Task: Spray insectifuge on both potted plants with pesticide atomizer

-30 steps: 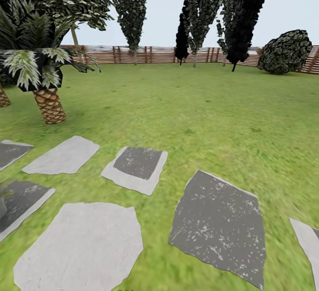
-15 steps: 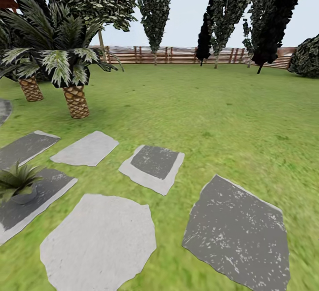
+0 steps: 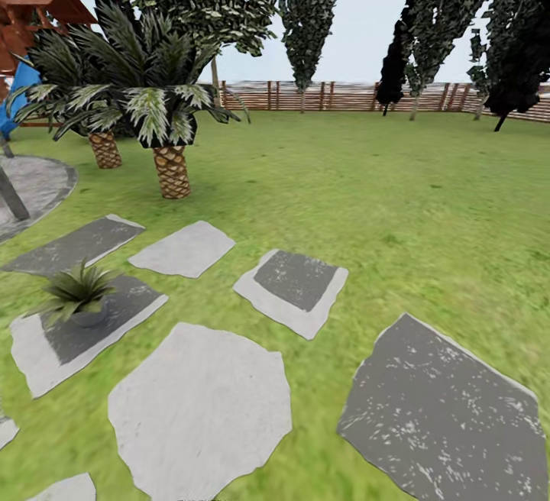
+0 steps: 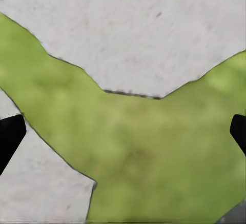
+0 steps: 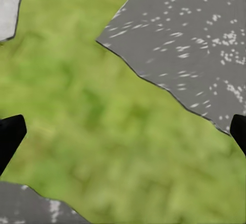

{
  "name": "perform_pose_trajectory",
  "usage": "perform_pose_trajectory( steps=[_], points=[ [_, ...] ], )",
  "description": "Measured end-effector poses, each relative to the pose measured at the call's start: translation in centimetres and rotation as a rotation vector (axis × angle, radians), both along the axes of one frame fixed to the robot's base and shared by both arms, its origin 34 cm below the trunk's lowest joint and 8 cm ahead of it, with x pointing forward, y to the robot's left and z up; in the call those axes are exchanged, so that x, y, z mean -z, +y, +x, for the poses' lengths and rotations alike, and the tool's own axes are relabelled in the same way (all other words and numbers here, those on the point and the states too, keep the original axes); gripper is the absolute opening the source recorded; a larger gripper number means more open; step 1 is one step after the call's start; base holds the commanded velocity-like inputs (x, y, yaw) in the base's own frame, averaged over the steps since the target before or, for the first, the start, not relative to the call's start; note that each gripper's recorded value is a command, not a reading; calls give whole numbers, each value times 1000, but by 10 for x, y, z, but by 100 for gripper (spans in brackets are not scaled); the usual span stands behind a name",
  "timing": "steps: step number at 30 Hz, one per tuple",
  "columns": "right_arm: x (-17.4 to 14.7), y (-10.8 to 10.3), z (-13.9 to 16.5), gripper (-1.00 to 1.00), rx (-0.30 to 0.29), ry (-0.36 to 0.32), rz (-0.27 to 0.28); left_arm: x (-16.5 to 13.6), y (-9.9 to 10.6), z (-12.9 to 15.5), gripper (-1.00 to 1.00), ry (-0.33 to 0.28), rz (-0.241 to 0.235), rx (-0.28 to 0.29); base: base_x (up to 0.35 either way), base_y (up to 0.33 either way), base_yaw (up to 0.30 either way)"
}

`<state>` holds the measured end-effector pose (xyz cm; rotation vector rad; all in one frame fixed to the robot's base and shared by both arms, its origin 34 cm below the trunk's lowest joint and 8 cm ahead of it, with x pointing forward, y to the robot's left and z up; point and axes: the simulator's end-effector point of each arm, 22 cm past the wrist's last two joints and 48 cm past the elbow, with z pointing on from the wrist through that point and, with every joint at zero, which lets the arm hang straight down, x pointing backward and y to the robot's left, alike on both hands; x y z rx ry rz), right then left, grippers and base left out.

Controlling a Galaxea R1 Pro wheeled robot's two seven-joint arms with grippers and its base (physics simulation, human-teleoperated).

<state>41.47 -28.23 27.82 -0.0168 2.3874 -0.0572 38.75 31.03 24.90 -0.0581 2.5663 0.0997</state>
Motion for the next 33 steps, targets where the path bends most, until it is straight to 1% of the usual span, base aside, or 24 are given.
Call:
perform_pose_trajectory(
  steps=[8,33],
  points=[
    [-1,0,1,100,0,-5,0,-1,-1,2,100,-5,-1,1,0,0,267],
    [-9,1,9,100,-3,-29,2,-9,-1,11,100,-32,-1,3,0,0,216]
  ],
)
